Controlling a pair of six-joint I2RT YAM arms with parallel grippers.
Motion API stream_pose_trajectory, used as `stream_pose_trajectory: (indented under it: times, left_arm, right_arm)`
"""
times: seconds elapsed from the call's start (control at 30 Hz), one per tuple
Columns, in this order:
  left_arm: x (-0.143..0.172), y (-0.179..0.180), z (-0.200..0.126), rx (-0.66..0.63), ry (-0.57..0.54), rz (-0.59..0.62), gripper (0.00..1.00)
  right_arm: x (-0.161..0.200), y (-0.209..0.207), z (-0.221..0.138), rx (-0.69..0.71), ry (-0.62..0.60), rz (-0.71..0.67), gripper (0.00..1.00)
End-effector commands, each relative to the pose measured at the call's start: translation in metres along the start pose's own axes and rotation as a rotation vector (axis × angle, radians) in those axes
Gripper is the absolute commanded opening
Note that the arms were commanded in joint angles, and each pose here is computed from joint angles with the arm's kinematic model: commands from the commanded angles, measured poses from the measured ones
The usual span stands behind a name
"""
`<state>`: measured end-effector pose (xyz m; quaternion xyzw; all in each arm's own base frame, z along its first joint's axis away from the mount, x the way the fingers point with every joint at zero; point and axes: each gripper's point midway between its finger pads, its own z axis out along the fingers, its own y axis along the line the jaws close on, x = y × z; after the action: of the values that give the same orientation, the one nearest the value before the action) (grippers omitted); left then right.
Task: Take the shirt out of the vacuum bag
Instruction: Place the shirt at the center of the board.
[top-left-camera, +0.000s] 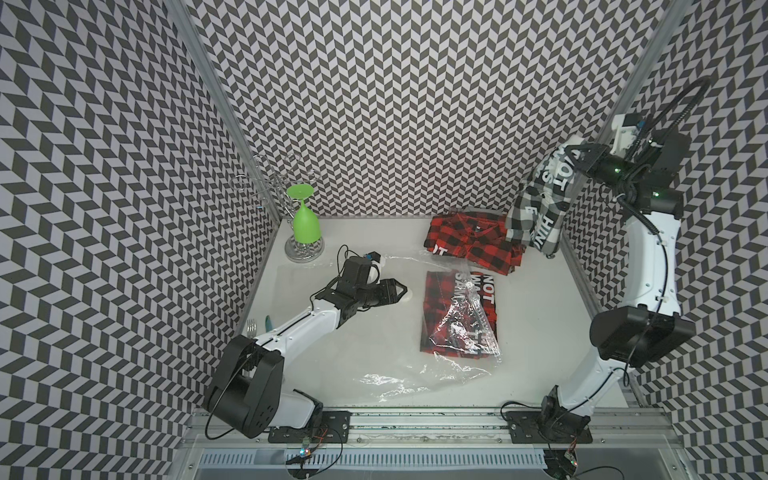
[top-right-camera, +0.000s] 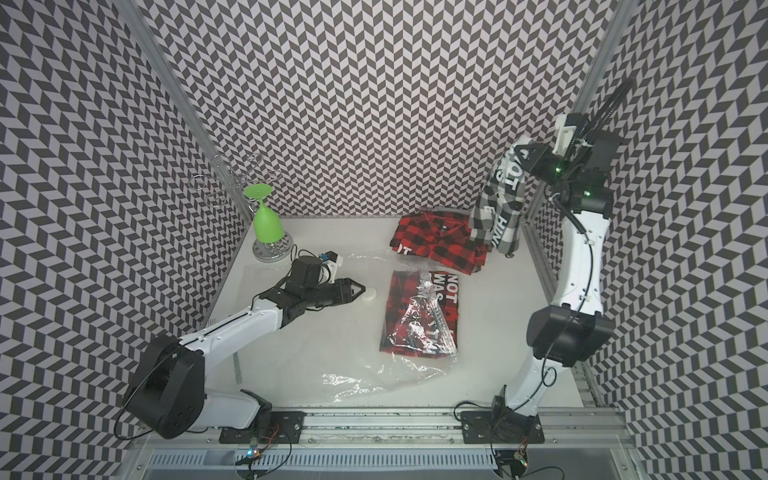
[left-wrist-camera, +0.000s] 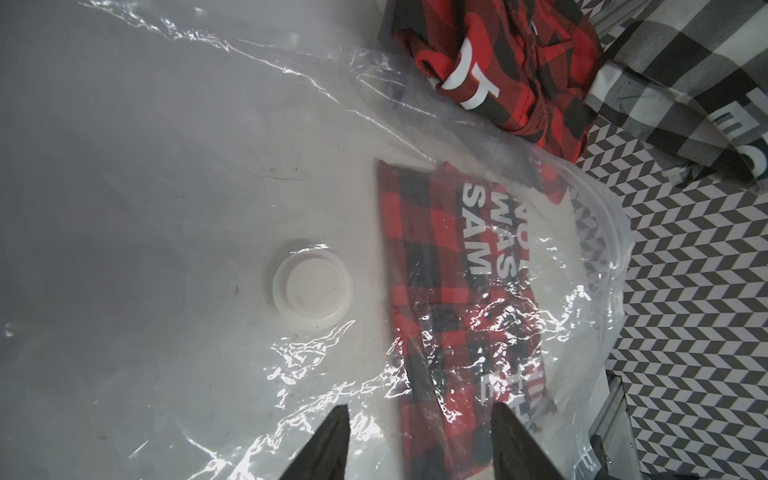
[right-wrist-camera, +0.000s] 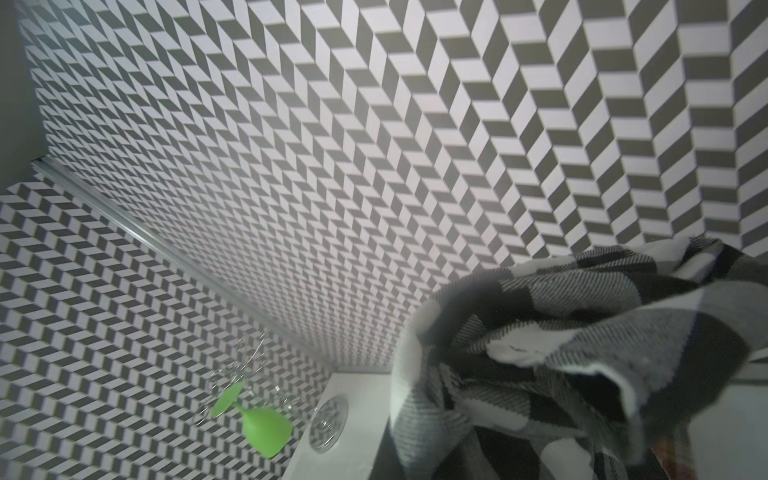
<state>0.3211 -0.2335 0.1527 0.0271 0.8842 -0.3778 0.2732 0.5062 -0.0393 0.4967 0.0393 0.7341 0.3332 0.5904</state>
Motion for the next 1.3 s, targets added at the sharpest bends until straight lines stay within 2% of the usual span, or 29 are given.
stream_pose_trajectory:
  times: [0.0,0.1,0.23,0.33,0.5,0.6,0.73,0.8,0.87,0.93,1.0,1.1,1.13,1.27]
  left_arm:
    - [0.001,-0.003,-0.011,-0.005,0.012,-0.018,0.57]
    - [0.006,0.002,-0.016,-0.010,0.014,-0.029,0.57]
    - [0.018,0.011,-0.020,-0.024,0.034,-0.046,0.56]
    - [0.026,0.019,-0.023,-0.038,0.045,-0.059,0.56]
    - [0.032,0.028,-0.029,-0.059,0.044,-0.070,0.55]
    - [0.035,0.033,-0.031,-0.068,0.043,-0.080,0.55]
    - [0.035,0.037,-0.032,-0.075,0.043,-0.081,0.55]
    - [0.035,0.040,-0.031,-0.078,0.044,-0.084,0.55]
    - [0.036,0.040,-0.029,-0.077,0.049,-0.083,0.55]
    - [0.037,0.042,-0.028,-0.080,0.053,-0.083,0.55]
    - [0.037,0.044,-0.026,-0.084,0.057,-0.086,0.55]
    - [0.036,0.045,-0.026,-0.087,0.055,-0.081,0.55]
    - [0.036,0.045,-0.027,-0.087,0.055,-0.079,0.55]
    - [0.034,0.044,-0.026,-0.087,0.055,-0.075,0.55]
  right_arm:
    - [-0.007,0.011,0.007,0.026,-0.023,-0.129,0.00]
    - [0.030,0.008,0.044,0.074,0.048,-0.209,0.00]
    - [0.131,0.021,0.120,0.134,0.247,-0.369,0.00]
    - [0.211,0.045,0.159,0.124,0.387,-0.459,0.00]
    - [0.309,0.077,0.180,0.071,0.512,-0.515,0.00]
    - [0.341,0.075,0.179,0.051,0.563,-0.478,0.00]
    - [0.359,0.067,0.177,0.045,0.594,-0.469,0.00]
    - [0.364,0.062,0.176,0.055,0.607,-0.469,0.04]
    - [0.370,0.057,0.175,0.064,0.621,-0.469,0.17]
    - [0.375,0.052,0.175,0.069,0.636,-0.469,0.42]
    - [0.372,0.047,0.173,0.081,0.646,-0.442,0.60]
    - [0.342,0.055,0.161,-0.013,0.622,-0.327,0.79]
    - [0.331,0.060,0.155,-0.057,0.604,-0.290,0.84]
    - [0.277,0.056,0.122,-0.113,0.519,-0.136,0.87]
